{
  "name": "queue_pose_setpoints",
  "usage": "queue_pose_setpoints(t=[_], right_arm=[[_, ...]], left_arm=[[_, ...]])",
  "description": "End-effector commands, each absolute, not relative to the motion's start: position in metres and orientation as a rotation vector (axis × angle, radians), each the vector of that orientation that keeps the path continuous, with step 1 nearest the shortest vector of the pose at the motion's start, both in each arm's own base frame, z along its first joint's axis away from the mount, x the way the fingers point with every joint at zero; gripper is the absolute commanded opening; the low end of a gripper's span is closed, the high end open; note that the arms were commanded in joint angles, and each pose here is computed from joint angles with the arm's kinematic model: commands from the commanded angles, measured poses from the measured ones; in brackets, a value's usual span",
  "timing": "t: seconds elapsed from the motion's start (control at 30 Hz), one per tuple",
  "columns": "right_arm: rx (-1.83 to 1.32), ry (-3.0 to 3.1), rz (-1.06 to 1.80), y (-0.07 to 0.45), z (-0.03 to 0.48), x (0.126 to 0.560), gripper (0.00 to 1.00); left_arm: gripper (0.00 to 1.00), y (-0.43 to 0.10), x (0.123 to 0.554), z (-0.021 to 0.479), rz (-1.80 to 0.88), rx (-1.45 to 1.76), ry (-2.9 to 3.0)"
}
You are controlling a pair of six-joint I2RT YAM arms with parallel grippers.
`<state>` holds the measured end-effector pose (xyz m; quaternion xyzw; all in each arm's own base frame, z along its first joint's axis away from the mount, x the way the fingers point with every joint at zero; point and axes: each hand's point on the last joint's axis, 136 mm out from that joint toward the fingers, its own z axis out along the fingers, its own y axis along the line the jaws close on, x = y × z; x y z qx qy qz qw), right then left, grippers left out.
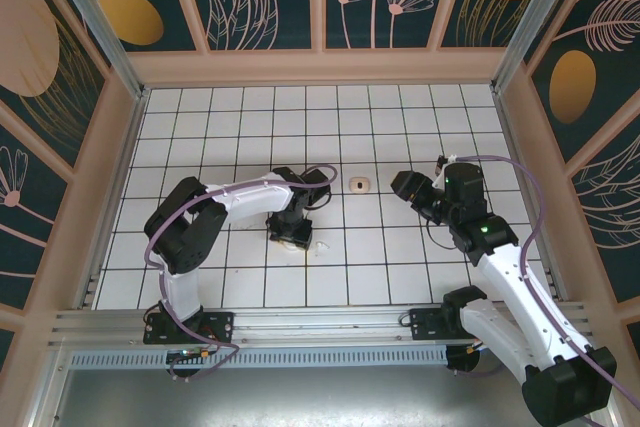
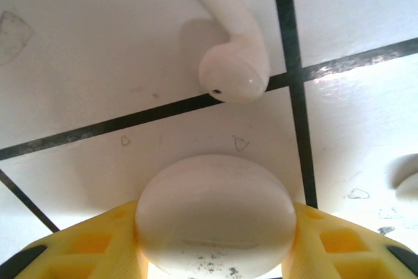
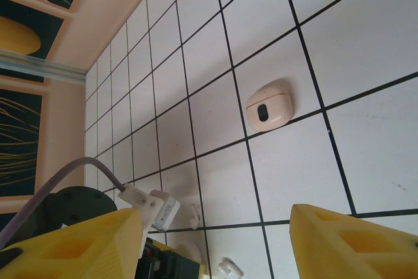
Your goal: Insert the wireless bluetooth earbuds into the charging case
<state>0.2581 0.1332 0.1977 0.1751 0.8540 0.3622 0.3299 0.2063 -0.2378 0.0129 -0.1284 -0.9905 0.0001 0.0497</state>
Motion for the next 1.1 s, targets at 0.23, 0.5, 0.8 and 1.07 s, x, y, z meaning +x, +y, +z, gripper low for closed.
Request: queue_pose_setpoints(t=[0.23,0.5,0.8,1.07], right_arm=[[0.327,2.212,1.035,0.15,0.213,0.256,0.6],[0.072,2.225,1.124,0.18,0.232,0.261,0.48],[-0.284,2.186,1.289,0.233,0.258,0.238,0.43],[-0.429,2.184,1.344,0.266,0.259,0.216,0.43]], left_arm=[[0.38,-0.255,0.236,0.057,0.183,-0.546,-3.241],[0.38,-0.311,0.251,0.166,0.984,-1.276,-3.41],[0.38,-0.312,0.232,0.205,1.197,-2.201,-3.275],[0.38,-0.321,0.23,0.201,1.157,-2.387,-3.131]])
